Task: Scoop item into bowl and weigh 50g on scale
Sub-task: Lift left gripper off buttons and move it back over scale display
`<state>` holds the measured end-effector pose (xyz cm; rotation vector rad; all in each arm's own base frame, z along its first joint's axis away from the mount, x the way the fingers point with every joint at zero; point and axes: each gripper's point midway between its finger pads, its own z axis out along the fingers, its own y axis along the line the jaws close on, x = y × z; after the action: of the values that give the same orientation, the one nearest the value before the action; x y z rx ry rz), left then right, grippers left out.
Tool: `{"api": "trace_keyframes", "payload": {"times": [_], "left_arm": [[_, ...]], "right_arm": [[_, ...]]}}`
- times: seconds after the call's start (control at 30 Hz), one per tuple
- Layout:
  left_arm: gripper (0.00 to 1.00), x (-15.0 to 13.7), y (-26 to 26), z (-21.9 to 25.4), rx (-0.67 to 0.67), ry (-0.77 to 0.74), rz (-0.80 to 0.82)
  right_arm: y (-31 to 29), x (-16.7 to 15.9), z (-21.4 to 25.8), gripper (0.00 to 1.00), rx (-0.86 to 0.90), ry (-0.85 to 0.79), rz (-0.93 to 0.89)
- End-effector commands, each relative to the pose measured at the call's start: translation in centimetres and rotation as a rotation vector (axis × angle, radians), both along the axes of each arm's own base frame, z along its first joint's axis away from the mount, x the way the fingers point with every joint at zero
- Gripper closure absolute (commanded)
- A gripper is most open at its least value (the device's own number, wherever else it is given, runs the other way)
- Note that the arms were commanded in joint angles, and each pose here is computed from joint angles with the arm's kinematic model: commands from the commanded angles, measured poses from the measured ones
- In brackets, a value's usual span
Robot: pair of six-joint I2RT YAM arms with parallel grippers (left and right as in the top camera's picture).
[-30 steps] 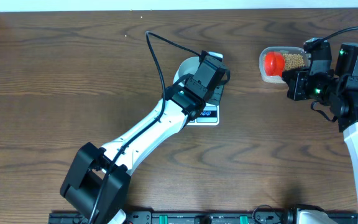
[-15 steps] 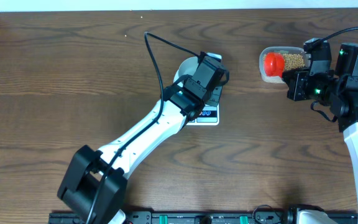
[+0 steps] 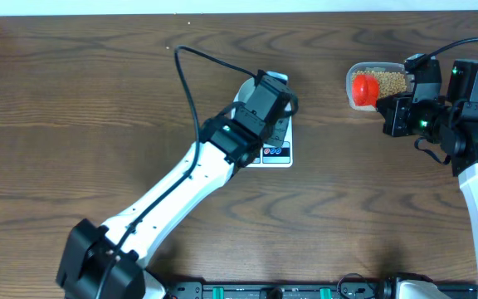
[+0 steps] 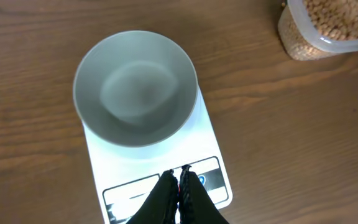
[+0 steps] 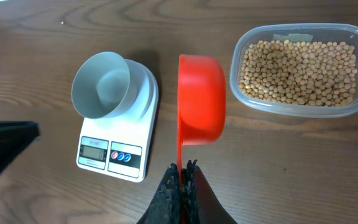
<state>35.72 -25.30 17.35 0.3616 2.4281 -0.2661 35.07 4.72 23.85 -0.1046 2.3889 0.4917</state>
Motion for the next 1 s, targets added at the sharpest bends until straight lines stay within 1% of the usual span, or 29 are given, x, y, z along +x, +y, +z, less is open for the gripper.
{"api": "trace_keyframes", "payload": {"times": [0.0,0.07,0.17,0.27,0.5,0.8,0.97], "left_arm": [[0.93,0.0,1.0,2.1,-0.070,-0.001,-0.003],[0.93,0.1,1.7,2.6,-0.103,0.012,-0.003],[0.93,0.1,2.2,3.0,-0.109,0.014,-0.053],[0.93,-0.1,2.6,2.7,-0.098,0.029,-0.087],[0.93,-1.0,4.6,1.3,-0.038,0.098,-0.083],[0.93,-1.4,4.8,2.1,-0.021,0.075,-0.119],[0.93,-1.7,4.6,2.6,-0.014,0.055,-0.168]], "right_arm": [[-0.2,0.2,1.1,0.99,-0.012,-0.035,0.007],[-0.1,0.2,1.1,0.99,-0.009,-0.035,0.010],[-0.1,0.1,1.1,0.99,-0.007,-0.035,0.012],[-0.1,0.1,1.1,0.99,-0.007,-0.035,0.012],[0.1,0.0,1.2,0.99,0.005,-0.033,0.021],[0.2,-0.2,1.0,0.99,0.005,-0.020,0.022],[0.2,-0.2,1.0,0.99,0.005,-0.021,0.022]]}}
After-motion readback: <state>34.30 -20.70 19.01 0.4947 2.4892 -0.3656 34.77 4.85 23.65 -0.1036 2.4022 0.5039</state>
